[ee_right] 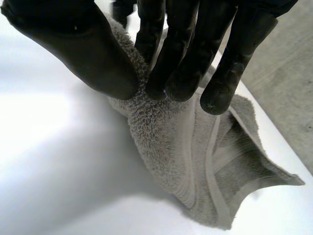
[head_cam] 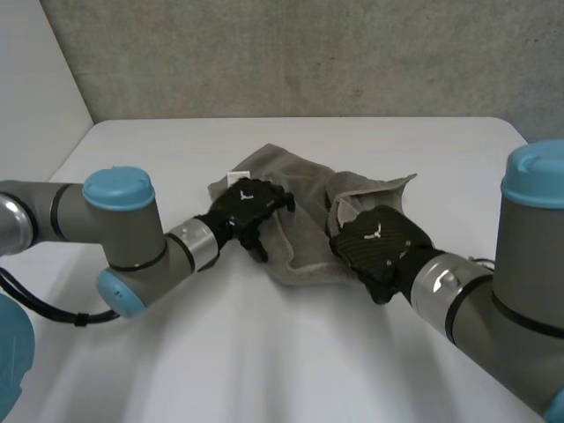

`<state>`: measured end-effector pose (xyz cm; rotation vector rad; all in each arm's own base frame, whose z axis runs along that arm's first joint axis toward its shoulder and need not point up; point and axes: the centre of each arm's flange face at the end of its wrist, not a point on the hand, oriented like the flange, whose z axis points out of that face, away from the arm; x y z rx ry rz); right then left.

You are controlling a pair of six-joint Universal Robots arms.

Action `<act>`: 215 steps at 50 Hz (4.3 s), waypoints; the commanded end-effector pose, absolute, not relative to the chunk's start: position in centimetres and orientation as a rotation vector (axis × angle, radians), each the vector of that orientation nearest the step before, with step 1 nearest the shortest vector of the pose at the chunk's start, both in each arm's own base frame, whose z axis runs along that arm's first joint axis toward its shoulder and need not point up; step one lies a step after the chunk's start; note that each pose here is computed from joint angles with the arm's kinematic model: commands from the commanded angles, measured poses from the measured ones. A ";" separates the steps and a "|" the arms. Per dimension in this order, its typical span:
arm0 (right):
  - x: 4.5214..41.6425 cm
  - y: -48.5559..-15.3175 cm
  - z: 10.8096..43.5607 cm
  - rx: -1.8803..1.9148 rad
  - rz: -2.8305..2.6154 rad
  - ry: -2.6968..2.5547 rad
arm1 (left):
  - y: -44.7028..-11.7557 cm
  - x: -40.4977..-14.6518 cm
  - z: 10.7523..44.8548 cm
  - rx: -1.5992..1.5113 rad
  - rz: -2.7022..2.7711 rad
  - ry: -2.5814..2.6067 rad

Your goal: Fold the towel.

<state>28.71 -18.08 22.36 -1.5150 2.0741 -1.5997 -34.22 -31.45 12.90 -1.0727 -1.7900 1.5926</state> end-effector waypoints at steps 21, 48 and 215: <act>23.9 -15.5 19.8 -1.701 -1.481 2.064 | -37.2 -35.3 12.0 -1.145 1.650 -1.966; 23.6 -16.4 19.1 -1.655 -1.565 2.064 | -34.8 -35.0 15.1 -1.232 1.606 -2.104; 25.2 -26.6 18.5 -0.911 -1.814 2.223 | -24.5 -25.5 10.8 -1.115 1.677 -2.118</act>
